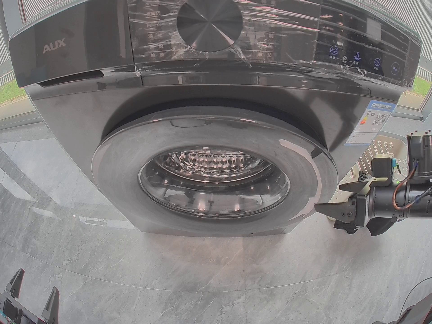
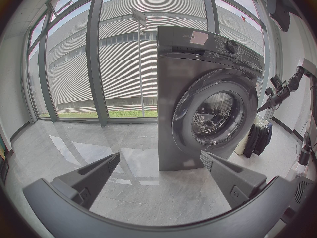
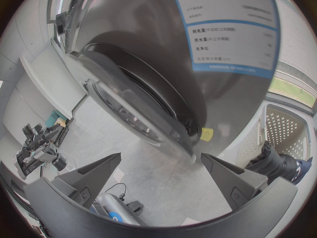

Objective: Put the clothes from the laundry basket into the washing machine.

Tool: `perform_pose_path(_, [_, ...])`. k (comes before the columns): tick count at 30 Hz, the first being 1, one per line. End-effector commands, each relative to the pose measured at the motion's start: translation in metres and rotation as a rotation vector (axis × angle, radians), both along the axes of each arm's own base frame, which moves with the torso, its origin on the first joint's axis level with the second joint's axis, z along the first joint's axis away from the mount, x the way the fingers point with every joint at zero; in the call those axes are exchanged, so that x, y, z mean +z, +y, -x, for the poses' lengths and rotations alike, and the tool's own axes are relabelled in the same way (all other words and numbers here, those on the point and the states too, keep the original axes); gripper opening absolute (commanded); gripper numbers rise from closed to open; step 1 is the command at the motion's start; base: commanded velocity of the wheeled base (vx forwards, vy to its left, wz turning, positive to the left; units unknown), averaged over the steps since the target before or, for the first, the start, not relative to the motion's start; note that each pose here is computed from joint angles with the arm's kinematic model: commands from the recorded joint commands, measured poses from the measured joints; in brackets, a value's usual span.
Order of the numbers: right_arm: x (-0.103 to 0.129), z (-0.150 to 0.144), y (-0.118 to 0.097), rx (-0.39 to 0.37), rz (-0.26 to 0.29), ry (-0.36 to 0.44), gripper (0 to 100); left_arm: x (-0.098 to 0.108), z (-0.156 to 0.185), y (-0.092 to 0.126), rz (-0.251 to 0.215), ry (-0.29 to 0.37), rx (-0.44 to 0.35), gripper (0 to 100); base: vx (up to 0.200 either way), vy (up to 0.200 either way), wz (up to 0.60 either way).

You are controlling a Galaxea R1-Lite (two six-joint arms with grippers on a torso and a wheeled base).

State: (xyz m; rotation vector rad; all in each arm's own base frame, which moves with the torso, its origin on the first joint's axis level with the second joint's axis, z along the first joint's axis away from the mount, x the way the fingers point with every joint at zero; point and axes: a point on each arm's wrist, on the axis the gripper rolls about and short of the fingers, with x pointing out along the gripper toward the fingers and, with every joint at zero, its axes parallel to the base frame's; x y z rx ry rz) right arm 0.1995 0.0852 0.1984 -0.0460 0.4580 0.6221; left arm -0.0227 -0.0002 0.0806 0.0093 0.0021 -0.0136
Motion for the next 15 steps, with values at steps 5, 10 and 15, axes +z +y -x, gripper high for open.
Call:
perform_pose_path(5, [-0.001, -0.033, 0.018, 0.020, 0.001, 0.000, 100, -0.005, 0.000, 0.000, 0.000, -0.001, 0.000, 100, 0.000, 0.000, 0.00])
perform_pose_path(10, [-0.007, -0.035, 0.027, 0.049, 0.006, 0.007, 100, -0.005, 0.000, 0.000, 0.002, -0.001, 0.000, 100, 0.000, 0.000, 0.00])
perform_pose_path(15, [-0.012, -0.013, 0.024, 0.080, 0.016, 0.019, 100, -0.005, 0.000, 0.000, 0.000, -0.001, 0.000, 100, 0.000, 0.000, 0.00])
